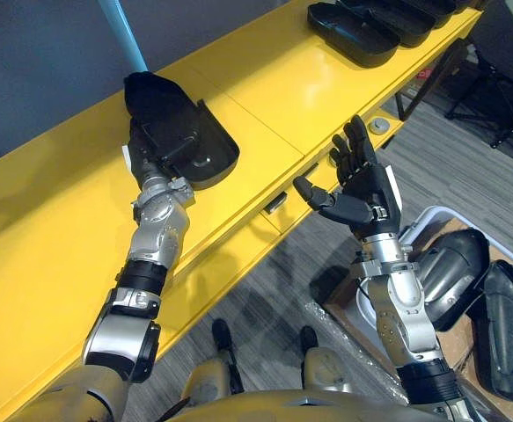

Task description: Walk over and take three plastic housings, then place them on the shelf

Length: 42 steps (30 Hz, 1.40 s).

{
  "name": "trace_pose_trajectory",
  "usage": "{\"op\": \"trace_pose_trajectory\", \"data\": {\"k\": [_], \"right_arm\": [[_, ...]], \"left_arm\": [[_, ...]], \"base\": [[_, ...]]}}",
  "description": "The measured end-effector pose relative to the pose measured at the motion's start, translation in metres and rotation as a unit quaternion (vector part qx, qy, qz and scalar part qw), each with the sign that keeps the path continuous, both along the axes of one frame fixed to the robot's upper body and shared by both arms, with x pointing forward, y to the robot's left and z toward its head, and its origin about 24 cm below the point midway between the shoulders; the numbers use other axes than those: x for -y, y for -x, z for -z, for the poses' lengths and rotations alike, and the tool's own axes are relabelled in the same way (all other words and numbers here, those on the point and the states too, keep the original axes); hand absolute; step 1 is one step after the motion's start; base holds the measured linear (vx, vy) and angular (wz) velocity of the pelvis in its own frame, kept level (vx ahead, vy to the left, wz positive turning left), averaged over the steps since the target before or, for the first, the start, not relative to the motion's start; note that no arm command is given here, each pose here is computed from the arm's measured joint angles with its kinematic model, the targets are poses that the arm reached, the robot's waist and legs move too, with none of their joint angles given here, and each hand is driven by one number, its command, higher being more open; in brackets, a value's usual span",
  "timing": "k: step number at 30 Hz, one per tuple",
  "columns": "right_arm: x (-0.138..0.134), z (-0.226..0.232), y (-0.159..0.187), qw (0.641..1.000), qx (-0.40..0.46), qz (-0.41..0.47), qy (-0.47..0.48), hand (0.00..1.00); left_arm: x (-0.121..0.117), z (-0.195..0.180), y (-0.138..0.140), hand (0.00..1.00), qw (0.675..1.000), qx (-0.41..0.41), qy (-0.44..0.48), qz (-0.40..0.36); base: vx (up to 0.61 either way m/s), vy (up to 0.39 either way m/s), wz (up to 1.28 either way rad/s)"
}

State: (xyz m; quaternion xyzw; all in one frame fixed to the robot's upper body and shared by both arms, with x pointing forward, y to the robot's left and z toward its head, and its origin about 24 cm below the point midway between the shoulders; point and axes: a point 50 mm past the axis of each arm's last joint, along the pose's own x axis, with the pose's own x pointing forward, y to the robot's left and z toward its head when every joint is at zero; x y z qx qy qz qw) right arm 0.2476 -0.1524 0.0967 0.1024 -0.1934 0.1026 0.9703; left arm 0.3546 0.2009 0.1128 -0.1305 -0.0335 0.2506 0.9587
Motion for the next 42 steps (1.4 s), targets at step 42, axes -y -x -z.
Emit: {"op": "trace_pose_trajectory", "data": {"k": [42], "right_arm": [[-0.017, 0.017, 0.011, 0.999, -0.036, -0.027, 0.012, 1.00]], "left_arm": [[-0.015, -0.002, 0.002, 1.00, 0.988, -0.075, -0.122, -0.057]], "base": [[0.01, -0.002, 0.02]]}}
